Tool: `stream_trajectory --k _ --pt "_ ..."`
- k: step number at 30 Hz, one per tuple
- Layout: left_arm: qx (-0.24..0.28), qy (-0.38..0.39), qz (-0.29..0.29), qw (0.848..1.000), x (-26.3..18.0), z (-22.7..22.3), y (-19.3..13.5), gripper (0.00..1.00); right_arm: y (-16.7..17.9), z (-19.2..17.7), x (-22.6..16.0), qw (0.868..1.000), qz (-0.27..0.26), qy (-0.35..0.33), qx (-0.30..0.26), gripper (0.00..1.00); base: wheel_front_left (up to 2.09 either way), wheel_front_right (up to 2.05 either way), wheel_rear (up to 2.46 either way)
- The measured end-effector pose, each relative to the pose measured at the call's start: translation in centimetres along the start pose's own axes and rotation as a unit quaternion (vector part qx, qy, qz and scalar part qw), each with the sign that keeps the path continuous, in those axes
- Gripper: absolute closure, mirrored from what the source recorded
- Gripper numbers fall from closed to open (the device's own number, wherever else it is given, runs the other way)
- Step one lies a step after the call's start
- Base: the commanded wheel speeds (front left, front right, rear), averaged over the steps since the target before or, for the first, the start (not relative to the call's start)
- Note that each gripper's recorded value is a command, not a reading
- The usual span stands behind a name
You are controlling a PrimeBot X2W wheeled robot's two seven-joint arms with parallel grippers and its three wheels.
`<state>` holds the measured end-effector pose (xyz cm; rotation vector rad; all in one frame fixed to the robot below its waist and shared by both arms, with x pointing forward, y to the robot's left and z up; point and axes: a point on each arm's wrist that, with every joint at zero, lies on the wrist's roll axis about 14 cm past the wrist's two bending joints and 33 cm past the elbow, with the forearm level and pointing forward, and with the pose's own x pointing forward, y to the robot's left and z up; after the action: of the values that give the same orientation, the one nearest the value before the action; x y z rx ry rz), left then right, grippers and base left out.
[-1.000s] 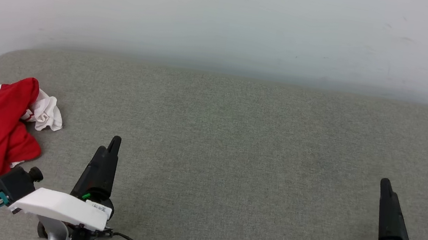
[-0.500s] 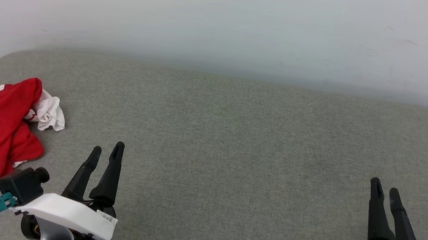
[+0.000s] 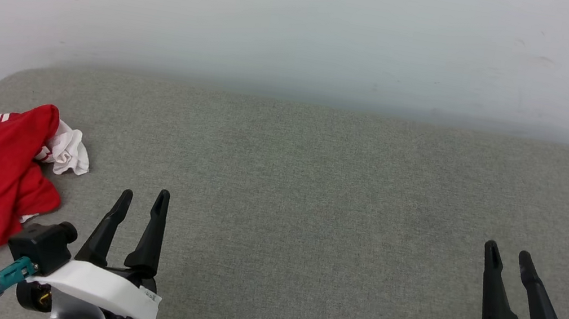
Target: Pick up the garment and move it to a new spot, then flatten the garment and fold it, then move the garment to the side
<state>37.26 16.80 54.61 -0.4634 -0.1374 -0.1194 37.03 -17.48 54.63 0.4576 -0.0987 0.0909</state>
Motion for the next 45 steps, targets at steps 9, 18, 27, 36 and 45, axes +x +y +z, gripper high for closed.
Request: stream_trajectory --k 9,18,27,36,45 --pt "0.051 -0.002 -0.009 0.999 -0.2 0.0 -0.3 0.00 0.4 0.1 -0.2 0.999 0.007 0.004 -0.046 0.00 0.00 0.00 0.00" --pt "0.098 -0.002 -0.016 0.995 -0.4 -0.1 -0.4 0.00 0.4 -0.1 -0.5 0.996 0.009 0.017 -0.089 0.00 0.00 0.00 0.00" --pt "0.135 -0.004 -0.017 0.991 -0.6 -0.2 -0.3 0.00 0.5 0.1 -0.4 0.992 0.011 0.016 -0.128 0.00 0.00 0.00 0.00" --pt "0.167 -0.004 -0.021 0.986 -0.7 -0.4 -0.3 0.00 0.1 0.2 -0.5 0.987 0.005 0.021 -0.160 0.00 0.00 0.00 0.00" --pt "0.193 0.004 -0.023 0.981 -0.9 -1.0 -0.2 0.00 0.2 0.1 -0.7 0.982 0.007 0.023 -0.188 0.00 0.00 0.00 0.00"
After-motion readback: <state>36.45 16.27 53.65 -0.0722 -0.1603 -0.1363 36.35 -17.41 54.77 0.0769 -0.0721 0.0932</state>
